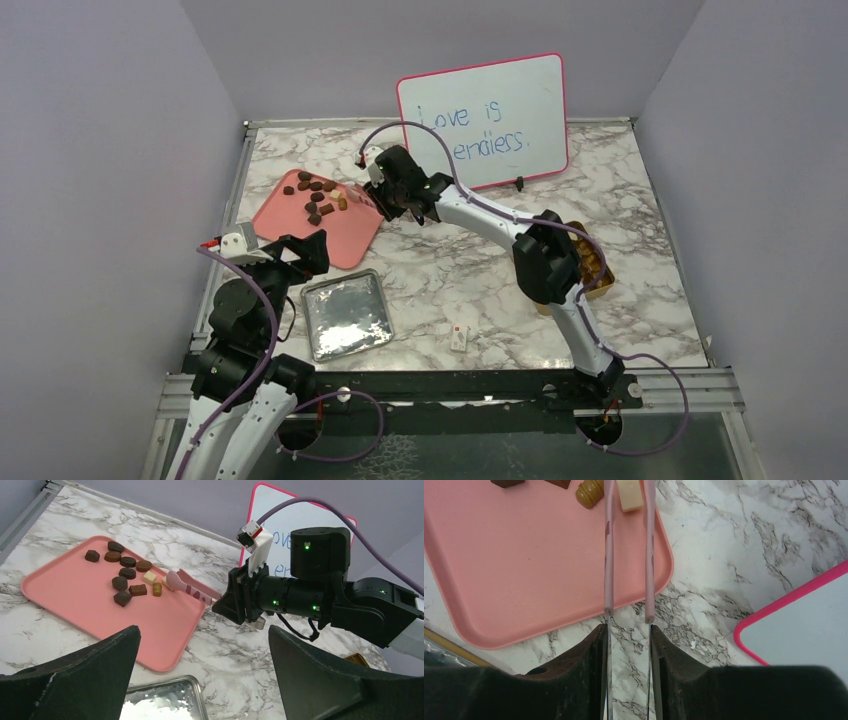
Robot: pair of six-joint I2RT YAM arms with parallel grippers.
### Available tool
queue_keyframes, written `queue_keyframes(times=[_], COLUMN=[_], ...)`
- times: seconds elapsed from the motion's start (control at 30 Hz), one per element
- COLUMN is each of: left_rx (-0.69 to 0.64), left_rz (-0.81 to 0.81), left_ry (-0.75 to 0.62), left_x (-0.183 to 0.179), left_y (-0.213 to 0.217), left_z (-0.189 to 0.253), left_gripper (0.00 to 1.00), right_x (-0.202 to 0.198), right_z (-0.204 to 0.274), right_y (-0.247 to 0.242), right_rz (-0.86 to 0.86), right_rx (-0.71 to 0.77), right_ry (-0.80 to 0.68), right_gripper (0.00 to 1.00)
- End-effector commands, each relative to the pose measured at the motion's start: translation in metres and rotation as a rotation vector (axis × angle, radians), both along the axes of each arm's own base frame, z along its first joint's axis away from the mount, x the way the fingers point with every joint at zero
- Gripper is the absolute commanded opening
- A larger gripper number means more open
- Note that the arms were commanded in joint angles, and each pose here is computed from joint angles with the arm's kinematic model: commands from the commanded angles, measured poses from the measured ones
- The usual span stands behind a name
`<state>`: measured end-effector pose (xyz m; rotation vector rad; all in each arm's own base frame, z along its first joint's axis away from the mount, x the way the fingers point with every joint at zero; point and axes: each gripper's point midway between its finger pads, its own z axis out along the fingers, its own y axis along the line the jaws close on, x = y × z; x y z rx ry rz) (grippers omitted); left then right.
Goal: Pack the chocolate
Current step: Pick up the fake chocolate from the plate.
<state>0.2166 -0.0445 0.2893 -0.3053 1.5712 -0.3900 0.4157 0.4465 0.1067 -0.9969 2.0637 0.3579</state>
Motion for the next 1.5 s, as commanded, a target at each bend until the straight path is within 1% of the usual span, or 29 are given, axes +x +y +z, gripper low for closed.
queue_keyframes(times=[0.0,0.63,1.03,1.27,1.47], left_rx=[-0.006,-0.005,-0.004,-0.005,-0.006], left_rz=[0.021,0.026,0.022,0.025,0.027], left_ry=[-0.022,-0.023,-0.018,-0.021,-0.023], left_x=[0.000,0.000,0.000,0.000,0.000], left_y=[0.004,0.005,0.004,0.005,0.005], left_z=[0.005,0.006,0.004,0.005,0.006], left_gripper=[0.99,0.99,0.99,0.99,0.99], right_x=[0.006,0.007,-0.002,-0.017,-0.029], right_z=[0.002,-0.017,-0.004,-0.005,0.006], right_y=[0.006,0.013,0.011,0.009,0.005], right_rz=[0.007,0.021,0.019,0.007,-0.016], right_rx=[-0.005,-0.017,0.009,0.009,0.031], right_ry=[-0.029,0.000,0.014,0.039,0.046], right_gripper=[0.37,0.38,0.27,0.24,0.22])
